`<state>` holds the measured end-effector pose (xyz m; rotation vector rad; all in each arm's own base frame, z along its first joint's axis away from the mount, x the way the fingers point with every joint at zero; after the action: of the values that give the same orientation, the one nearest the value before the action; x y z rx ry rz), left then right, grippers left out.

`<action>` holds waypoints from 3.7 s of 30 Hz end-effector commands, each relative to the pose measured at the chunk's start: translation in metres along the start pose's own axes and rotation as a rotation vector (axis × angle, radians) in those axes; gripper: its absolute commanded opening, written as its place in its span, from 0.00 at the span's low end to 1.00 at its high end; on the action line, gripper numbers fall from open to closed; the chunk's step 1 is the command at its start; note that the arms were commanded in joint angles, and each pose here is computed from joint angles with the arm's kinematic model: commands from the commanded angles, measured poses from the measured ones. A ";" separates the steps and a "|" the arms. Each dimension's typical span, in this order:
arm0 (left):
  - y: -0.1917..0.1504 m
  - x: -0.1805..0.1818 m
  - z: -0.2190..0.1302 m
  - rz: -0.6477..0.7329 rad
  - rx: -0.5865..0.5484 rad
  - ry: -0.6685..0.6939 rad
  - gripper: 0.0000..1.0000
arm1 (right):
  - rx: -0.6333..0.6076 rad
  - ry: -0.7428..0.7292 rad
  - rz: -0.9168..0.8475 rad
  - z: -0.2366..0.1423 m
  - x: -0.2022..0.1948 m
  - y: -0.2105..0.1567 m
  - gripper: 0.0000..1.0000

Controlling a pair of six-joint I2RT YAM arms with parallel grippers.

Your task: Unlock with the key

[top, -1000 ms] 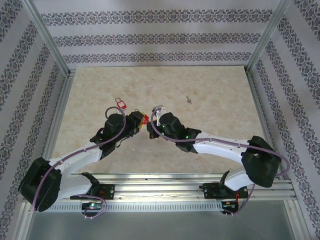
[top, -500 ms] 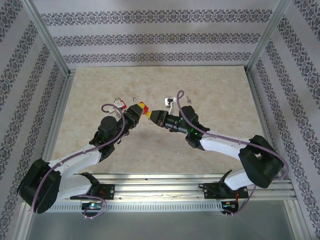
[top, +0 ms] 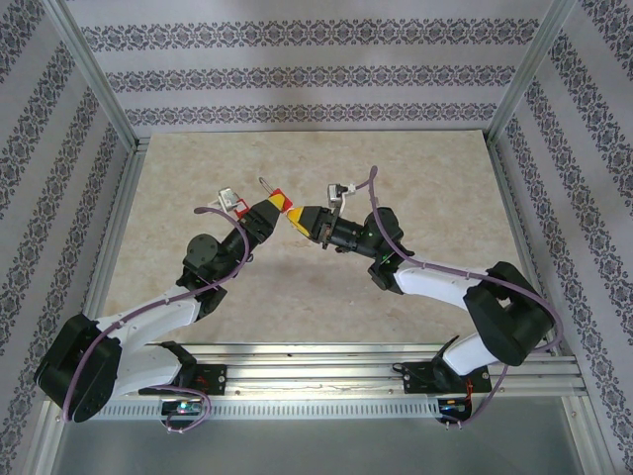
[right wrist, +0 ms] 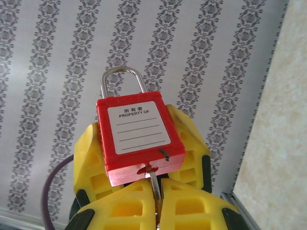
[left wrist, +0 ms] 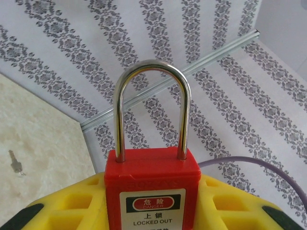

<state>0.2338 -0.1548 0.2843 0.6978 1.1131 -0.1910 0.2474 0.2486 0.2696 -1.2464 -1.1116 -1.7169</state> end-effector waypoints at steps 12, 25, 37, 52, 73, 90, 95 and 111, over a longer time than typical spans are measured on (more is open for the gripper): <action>0.000 -0.049 -0.011 0.171 0.119 -0.285 0.00 | -0.107 -0.116 0.149 -0.016 -0.033 0.016 0.26; -0.002 -0.047 -0.014 0.507 0.396 0.111 0.00 | -0.124 -0.471 -0.172 -0.086 -0.002 0.019 0.72; -0.042 -0.038 0.002 0.937 0.685 0.339 0.00 | 0.117 -0.582 -0.634 -0.063 0.064 -0.001 0.63; -0.069 -0.038 0.012 1.038 0.758 0.338 0.00 | 0.173 -0.629 -0.606 -0.044 0.042 -0.007 0.35; -0.091 0.006 -0.016 1.150 0.749 0.531 0.00 | -0.052 -0.702 -0.369 -0.078 0.061 0.021 0.00; -0.116 0.001 -0.021 1.340 0.738 0.490 0.00 | -0.171 -0.721 -0.244 -0.095 0.051 0.027 0.51; -0.117 -0.002 -0.022 1.312 0.739 0.444 0.00 | -0.071 -0.704 -0.288 -0.091 0.051 0.025 0.50; -0.116 -0.010 -0.019 1.064 0.742 0.295 0.00 | 0.119 -0.752 -0.352 -0.080 0.012 -0.019 0.43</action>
<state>0.1593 -0.2342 0.2316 2.0166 0.7834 0.5029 0.2009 0.1787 0.2707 -1.7502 -1.8867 -1.4048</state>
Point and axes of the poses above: each hand's point on the last joint's axis, 136 mm out from that joint toward the fingers, its own z axis out along the fingers, its own x axis along the line the jaws close on, y = z × x, the point moved 10 cm from there along -z, back along the fingers, and after that the axes turned 2 degrees about -z, right-handed, at the moved point
